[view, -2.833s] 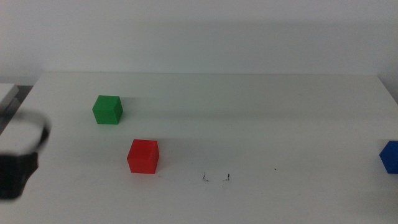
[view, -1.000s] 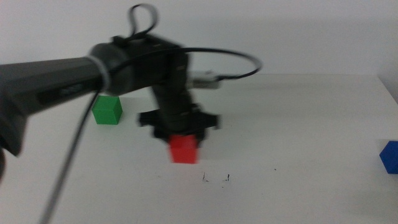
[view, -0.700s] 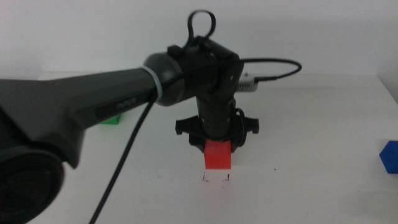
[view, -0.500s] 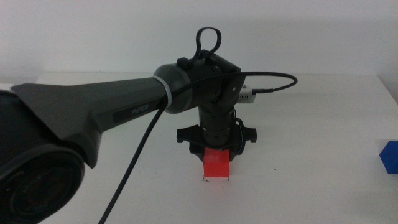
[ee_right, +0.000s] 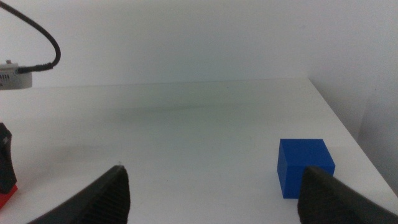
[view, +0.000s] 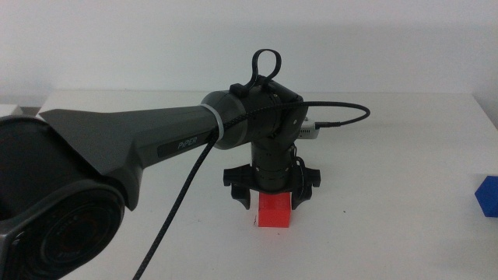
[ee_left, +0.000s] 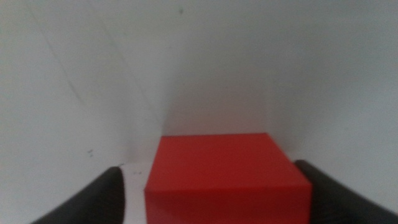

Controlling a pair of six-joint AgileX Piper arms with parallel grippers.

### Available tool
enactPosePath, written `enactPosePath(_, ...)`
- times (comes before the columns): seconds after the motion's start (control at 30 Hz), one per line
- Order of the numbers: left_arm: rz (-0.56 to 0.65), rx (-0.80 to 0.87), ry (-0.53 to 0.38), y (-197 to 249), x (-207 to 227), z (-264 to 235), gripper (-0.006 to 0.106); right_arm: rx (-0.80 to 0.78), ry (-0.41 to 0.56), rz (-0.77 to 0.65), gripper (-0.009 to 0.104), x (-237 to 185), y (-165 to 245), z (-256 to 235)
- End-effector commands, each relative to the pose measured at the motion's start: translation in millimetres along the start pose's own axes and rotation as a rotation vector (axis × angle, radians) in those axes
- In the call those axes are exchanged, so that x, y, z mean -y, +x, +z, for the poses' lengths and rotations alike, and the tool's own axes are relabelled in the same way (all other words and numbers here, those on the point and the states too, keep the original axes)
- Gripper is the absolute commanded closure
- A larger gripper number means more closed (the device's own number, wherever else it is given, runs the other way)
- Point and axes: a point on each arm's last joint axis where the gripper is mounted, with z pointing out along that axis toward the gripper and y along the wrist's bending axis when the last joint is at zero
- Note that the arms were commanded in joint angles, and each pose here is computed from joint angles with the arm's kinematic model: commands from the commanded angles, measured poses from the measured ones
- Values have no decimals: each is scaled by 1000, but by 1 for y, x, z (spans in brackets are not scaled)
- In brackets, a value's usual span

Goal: Stack red cubes first, then green, then blue cubes in a specific spot.

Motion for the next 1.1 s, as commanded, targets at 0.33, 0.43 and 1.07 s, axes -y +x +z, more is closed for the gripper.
enactPosePath(0.33,-29,217,-137,-37,-115,-130,7,11,0,-14,2,0,0,0)
enactPosePath(0.43,-92,229,-121,-58,-165,-131,7,11,0,-14,2,0,0,0)
enactPosePath(1.07,-62,254,-43,-121,-258,-6,7,11,0,-14,2,0,0,0)
